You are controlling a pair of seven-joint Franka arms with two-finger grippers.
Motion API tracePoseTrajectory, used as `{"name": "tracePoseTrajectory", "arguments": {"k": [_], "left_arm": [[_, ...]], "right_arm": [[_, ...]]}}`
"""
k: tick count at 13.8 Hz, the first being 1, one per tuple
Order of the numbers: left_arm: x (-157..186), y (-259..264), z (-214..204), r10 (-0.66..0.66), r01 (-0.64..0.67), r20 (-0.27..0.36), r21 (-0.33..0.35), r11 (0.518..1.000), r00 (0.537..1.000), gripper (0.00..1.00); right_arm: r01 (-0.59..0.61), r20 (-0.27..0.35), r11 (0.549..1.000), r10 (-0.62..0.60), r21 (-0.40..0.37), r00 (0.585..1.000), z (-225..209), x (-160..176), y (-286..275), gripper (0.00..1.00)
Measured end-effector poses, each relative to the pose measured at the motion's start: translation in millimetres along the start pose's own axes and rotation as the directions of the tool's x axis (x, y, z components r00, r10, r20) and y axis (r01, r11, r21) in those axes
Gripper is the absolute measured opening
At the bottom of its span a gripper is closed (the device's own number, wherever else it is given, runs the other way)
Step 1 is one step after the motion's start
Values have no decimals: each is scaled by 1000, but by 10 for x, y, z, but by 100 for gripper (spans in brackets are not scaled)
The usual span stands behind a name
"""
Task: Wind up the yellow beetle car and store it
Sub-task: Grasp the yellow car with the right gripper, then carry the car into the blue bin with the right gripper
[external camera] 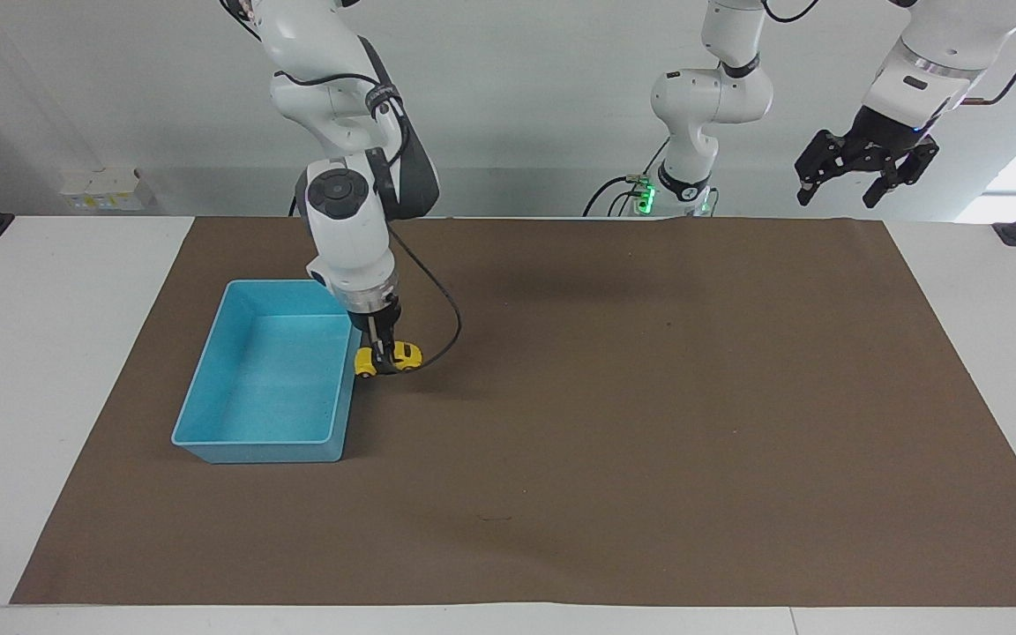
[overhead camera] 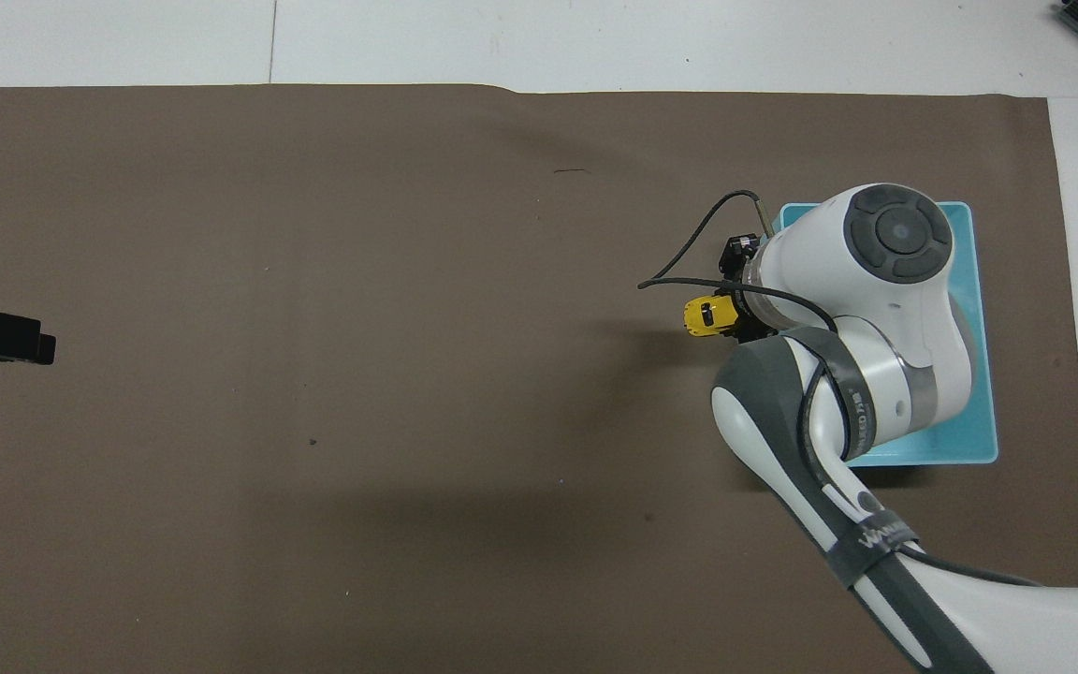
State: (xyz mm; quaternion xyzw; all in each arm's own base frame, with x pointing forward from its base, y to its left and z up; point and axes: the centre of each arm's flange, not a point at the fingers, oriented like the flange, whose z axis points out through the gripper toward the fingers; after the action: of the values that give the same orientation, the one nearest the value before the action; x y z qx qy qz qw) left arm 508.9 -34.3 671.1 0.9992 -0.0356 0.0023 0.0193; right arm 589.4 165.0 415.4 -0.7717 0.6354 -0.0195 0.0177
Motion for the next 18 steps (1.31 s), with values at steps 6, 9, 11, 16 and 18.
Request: {"name": "tracePoseTrajectory", "arguments": {"k": [6, 9, 11, 16, 18], "left_arm": [[0, 0, 0, 0, 0, 0, 0, 1000, 1000, 100], [0, 0, 0, 0, 0, 0, 0, 1000, 1000, 100], [0, 0, 0, 0, 0, 0, 0, 1000, 1000, 100], [0, 0, 0, 0, 0, 0, 0, 1000, 1000, 100], [0, 0, 0, 0, 0, 0, 0, 1000, 1000, 100]], "right_arm": [[250, 13, 968, -250, 11, 968, -359, -40, 106, 46], [400, 49, 916, -400, 12, 915, -418, 46, 136, 46], [475, 58, 880, -475, 18, 878, -444, 261, 140, 46], [616, 66, 788, -616, 16, 785, -422, 1024, 186, 46], [671, 80, 742, -669, 7, 739, -402, 1251, 236, 46]]}}
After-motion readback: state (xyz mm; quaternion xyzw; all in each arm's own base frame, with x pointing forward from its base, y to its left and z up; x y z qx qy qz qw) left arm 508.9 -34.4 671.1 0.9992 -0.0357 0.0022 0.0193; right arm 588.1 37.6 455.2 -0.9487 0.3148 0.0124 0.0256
